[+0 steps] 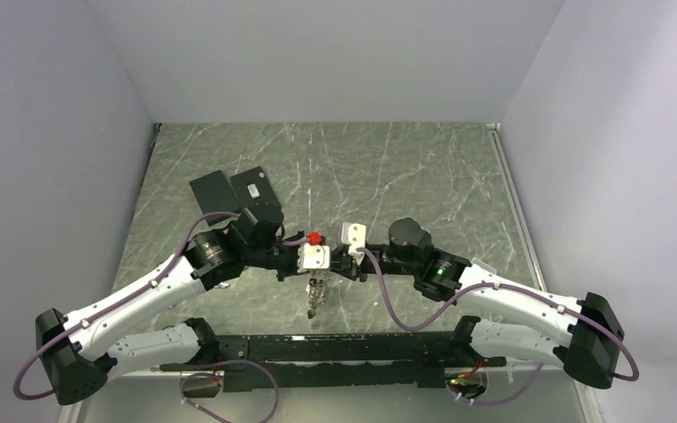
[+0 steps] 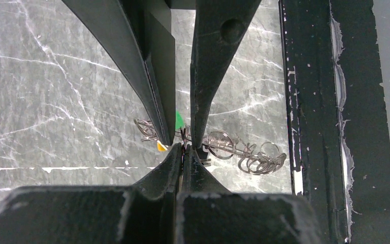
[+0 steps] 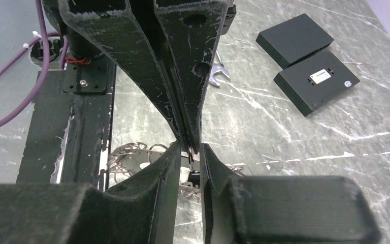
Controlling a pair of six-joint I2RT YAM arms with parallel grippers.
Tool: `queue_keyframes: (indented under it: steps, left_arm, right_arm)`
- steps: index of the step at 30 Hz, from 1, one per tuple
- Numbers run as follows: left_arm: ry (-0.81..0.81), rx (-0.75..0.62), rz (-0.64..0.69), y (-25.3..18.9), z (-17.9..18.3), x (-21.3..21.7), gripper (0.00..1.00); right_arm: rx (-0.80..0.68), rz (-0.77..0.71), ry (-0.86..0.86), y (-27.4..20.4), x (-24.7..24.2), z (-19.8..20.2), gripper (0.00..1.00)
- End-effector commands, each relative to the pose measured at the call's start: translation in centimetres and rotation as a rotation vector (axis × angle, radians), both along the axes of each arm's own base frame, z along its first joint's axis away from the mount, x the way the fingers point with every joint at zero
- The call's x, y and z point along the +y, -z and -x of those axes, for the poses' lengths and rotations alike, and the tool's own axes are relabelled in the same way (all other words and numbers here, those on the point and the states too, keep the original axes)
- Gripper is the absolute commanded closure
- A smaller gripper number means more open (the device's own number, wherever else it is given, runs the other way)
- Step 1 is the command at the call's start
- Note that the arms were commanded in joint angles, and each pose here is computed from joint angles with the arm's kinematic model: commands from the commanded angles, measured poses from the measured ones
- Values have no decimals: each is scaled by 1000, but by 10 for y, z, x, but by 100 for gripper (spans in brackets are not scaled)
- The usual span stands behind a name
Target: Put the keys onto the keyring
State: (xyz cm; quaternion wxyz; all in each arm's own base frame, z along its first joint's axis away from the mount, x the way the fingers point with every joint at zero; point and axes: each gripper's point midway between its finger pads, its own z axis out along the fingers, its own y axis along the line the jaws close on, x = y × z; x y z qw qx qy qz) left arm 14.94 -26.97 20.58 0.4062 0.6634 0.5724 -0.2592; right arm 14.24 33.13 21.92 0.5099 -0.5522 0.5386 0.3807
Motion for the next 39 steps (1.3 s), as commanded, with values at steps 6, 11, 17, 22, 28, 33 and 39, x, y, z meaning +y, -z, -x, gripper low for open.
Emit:
queue_keyframes:
  steps: [6, 11, 17, 22, 28, 33, 39]
  left_arm:
    - [27, -32, 106, -29, 3, -10, 100]
    - [28, -31, 107, -29, 3, -10, 100]
    - [2, -57, 146, -37, 1, -9, 78]
    - [-41, -87, 174, -47, 4, 5, 52]
    - [-62, -95, 222, -55, 12, 16, 52]
    - [-63, -89, 324, -63, 16, 11, 56]
    - [-58, -89, 351, -65, 15, 6, 56]
  right_arm:
    - [-33, -44, -22, -10, 7, 0, 87]
    - [-40, -57, -34, -14, 8, 2, 100]
    - [-59, -79, -53, -17, 6, 6, 100]
    - [-109, -160, -48, -35, -1, 10, 100]
    - [-171, -294, -52, -64, -9, 18, 100]
    - [-218, -389, -60, -88, -15, 24, 100]
    - [-240, -427, -64, -102, -16, 25, 100]
